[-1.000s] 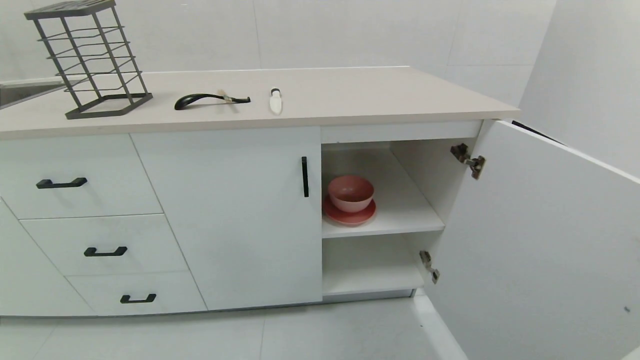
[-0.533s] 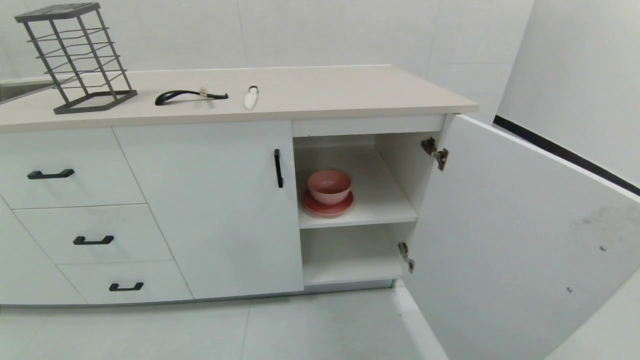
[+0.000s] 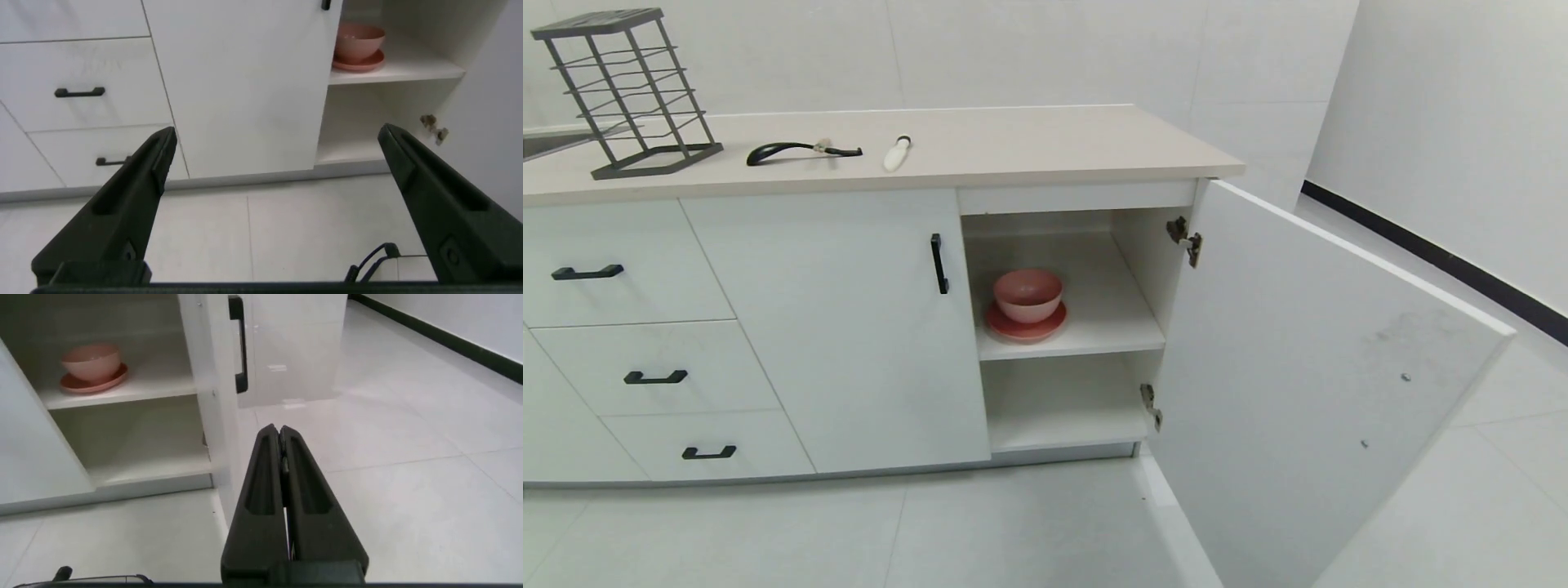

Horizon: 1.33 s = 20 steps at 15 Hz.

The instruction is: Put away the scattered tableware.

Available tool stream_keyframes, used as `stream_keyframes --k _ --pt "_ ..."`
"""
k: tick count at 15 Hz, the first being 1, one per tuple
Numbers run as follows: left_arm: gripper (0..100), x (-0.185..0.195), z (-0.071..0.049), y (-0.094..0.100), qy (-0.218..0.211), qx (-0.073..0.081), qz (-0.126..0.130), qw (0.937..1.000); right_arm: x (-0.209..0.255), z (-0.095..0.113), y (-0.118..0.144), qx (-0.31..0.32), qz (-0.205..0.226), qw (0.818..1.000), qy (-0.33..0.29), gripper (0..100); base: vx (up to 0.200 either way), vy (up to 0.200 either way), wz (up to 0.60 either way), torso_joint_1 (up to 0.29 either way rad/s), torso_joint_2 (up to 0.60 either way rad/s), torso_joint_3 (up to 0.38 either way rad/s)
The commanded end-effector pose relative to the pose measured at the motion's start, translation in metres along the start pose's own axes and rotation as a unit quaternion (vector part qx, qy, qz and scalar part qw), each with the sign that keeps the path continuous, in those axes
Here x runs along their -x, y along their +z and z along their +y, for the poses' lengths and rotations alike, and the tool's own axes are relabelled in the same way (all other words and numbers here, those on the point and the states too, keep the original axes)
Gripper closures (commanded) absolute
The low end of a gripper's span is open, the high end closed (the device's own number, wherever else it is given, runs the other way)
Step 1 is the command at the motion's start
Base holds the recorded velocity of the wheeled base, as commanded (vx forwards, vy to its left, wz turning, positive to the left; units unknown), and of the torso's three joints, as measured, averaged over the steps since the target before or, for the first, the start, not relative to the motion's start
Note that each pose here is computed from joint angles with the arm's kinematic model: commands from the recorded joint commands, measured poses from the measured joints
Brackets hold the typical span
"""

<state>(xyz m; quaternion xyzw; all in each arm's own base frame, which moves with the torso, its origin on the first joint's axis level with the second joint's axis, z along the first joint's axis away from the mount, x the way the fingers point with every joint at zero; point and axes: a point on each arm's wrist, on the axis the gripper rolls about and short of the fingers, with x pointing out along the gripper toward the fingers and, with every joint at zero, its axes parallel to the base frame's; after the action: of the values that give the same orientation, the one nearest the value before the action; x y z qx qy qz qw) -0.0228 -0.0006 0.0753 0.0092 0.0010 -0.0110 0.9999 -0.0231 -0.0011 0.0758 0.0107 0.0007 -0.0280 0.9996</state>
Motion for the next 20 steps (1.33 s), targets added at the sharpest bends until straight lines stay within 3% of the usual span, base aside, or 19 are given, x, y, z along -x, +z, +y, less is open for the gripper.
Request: stream_keyframes --k 1,7,10,13,14,15,16,17,19,20 --pt "0 0.0 0.0 0.0 0.0 0.0 0.0 1.0 0.0 0.0 0.0 0.0 0.001 1.0 0.0 100 0.0 -0.2 0.0 0.002 0.0 0.012" --pt "0 0.0 0.0 0.0 0.001 0.0 0.0 1.0 0.0 0.0 0.0 -0.001 0.001 1.0 0.0 100 0.0 -0.2 0.0 0.001 0.0 0.008" --pt "0 0.0 0.0 0.0 0.002 0.001 0.0 1.0 0.0 0.0 0.0 -0.002 0.001 1.0 0.0 100 -0.2 0.0 0.0 0.002 0.0 0.001" --pt "0 0.0 0.0 0.0 0.001 0.001 0.0 1.0 0.0 0.0 0.0 -0.003 0.002 1.0 0.005 100 0.0 0.0 0.0 0.0 0.0 0.0" --pt "0 0.0 0.0 0.0 0.002 0.001 0.0 1.0 0.001 0.001 0.017 -0.007 -0.083 0.996 0.015 100 0.0 0.0 0.0 0.0 0.0 0.0" --pt "0 0.0 0.0 0.0 0.002 0.001 0.0 1.0 0.002 0.001 0.022 -0.007 -0.103 0.995 0.016 100 0.0 0.0 0.0 0.0 0.0 0.0" --pt "0 0.0 0.0 0.0 0.0 0.0 0.0 1.0 0.002 0.003 0.049 0.001 -0.132 0.99 0.042 100 0.0 0.0 0.0 0.0 0.0 0.0" --pt "0 0.0 0.0 0.0 0.0 0.0 0.0 1.0 0.0 0.004 0.057 0.002 -0.12 0.991 0.059 100 0.0 0.0 0.0 0.0 0.0 0.0" --pt "0 0.0 0.0 0.0 0.001 0.0 0.0 1.0 -0.032 0.01 0.095 0.005 -0.032 0.988 0.15 100 0.0 0.0 0.0 0.0 0.0 0.0" --pt "0 0.0 0.0 0.0 0.001 0.0 0.0 1.0 -0.042 0.012 0.101 0.006 -0.011 0.983 0.181 100 0.0 0.0 0.0 0.0 0.0 0.0"
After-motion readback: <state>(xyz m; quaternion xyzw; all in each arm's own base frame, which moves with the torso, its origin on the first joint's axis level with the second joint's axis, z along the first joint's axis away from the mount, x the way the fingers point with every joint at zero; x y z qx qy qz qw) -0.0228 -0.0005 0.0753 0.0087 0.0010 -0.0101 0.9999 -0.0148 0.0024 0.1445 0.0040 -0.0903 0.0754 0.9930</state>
